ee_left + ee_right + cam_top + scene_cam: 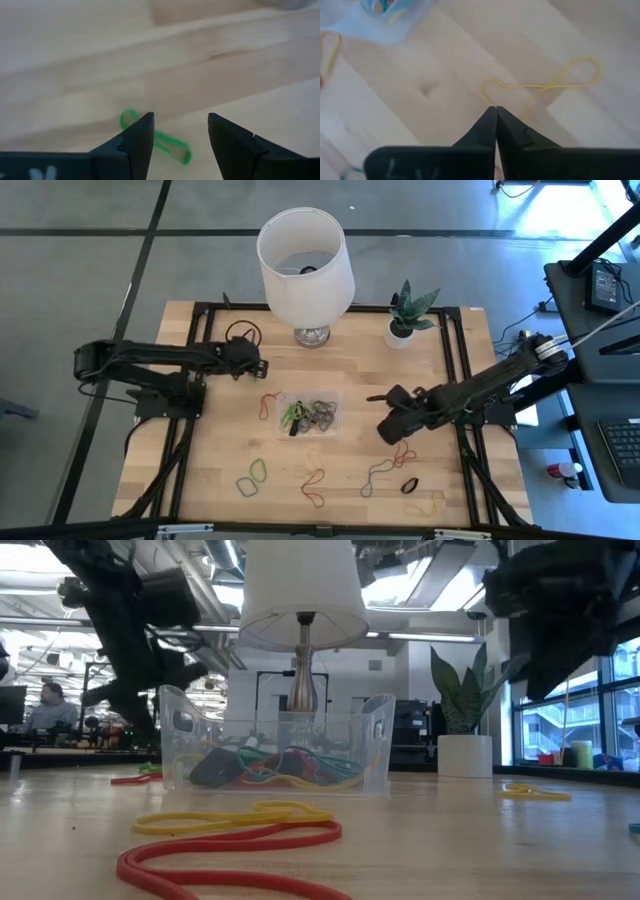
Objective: Pick and place rubber bands into bin
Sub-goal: Put the top left green rubber band into the transparent bin
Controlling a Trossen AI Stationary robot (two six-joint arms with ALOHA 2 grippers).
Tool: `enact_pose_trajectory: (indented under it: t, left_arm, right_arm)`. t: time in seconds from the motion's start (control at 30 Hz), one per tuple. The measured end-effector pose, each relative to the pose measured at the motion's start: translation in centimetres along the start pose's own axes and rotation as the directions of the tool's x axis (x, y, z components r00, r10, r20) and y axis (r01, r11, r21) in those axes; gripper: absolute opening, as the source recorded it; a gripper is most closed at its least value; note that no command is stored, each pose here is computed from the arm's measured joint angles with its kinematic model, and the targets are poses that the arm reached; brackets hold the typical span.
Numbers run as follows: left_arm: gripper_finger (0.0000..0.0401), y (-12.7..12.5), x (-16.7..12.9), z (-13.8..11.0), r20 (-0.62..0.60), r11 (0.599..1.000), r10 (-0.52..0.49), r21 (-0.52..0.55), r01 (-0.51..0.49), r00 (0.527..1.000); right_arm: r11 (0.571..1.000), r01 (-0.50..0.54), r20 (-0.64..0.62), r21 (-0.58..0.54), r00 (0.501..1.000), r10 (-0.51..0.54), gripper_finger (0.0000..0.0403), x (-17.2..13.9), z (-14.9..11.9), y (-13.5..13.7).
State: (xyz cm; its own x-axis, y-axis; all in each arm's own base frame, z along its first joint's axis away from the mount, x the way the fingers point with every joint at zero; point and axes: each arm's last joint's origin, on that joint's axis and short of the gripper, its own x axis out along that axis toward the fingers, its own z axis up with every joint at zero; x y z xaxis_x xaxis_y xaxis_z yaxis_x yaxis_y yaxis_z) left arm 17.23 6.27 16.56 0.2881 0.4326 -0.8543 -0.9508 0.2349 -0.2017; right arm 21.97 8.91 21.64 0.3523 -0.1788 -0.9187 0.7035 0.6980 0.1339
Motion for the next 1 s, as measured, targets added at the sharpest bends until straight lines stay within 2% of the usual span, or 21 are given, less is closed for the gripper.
enact_pose_trajectory:
  t: [0.13, 0.23, 0.47, 0.6, 0.77, 0.9, 1.0]
  left_arm:
    - [0.0169, -0.1, 1.1, -0.6, -0.079, 0.995, 0.039, -0.093, -0.046, 0.996]
    - [0.0165, -0.1, 2.0, -1.0, -0.109, 0.984, 0.087, -0.143, -0.102, 0.99]
    - [0.0152, -0.1, 4.1, -1.8, -0.16, 0.951, 0.195, -0.211, -0.227, 0.968]
    - [0.0111, -0.2, 4.2, -2.2, -0.169, 0.949, 0.216, -0.194, -0.248, 0.961]
    - [0.0014, -1.0, 2.7, -2.5, -0.166, 0.959, 0.186, -0.186, -0.216, 0.968]
    - [0.0003, -2.6, 0.7, -2.0, -0.142, 0.985, 0.085, -0.134, -0.104, 0.986]
    - [0.0003, -4.5, -0.9, -1.6, -0.144, 1.0, -0.005, -0.001, 0.005, 0.99]
  right_arm:
    - [0.994, 0.08, -0.021, -0.07, 0.996, -0.081, 0.0005, -1.8, -0.2, -2.2]
    - [0.99, 0.091, -0.025, -0.108, 0.995, -0.095, 0.0008, -3.4, -0.2, -3.7]
    - [0.985, 0.046, 0.138, -0.167, 0.99, -0.023, 0.0004, -6.7, 0.3, -6.3]
    - [0.976, 0.033, 0.202, -0.214, 0.979, 0.011, 0.0008, -7.7, 0.4, -7.3]
    - [0.957, 0.043, 0.218, -0.286, 0.976, 0.021, 0.0006, -8.1, 0.4, -7.6]
    - [0.942, 0.053, 0.219, -0.33, 0.976, 0.022, 0.0004, -7.5, 0.1, -7.7]
    - [0.943, 0.04, 0.221, -0.329, 0.975, 0.036, 0.0004, -5.8, -0.6, -8.2]
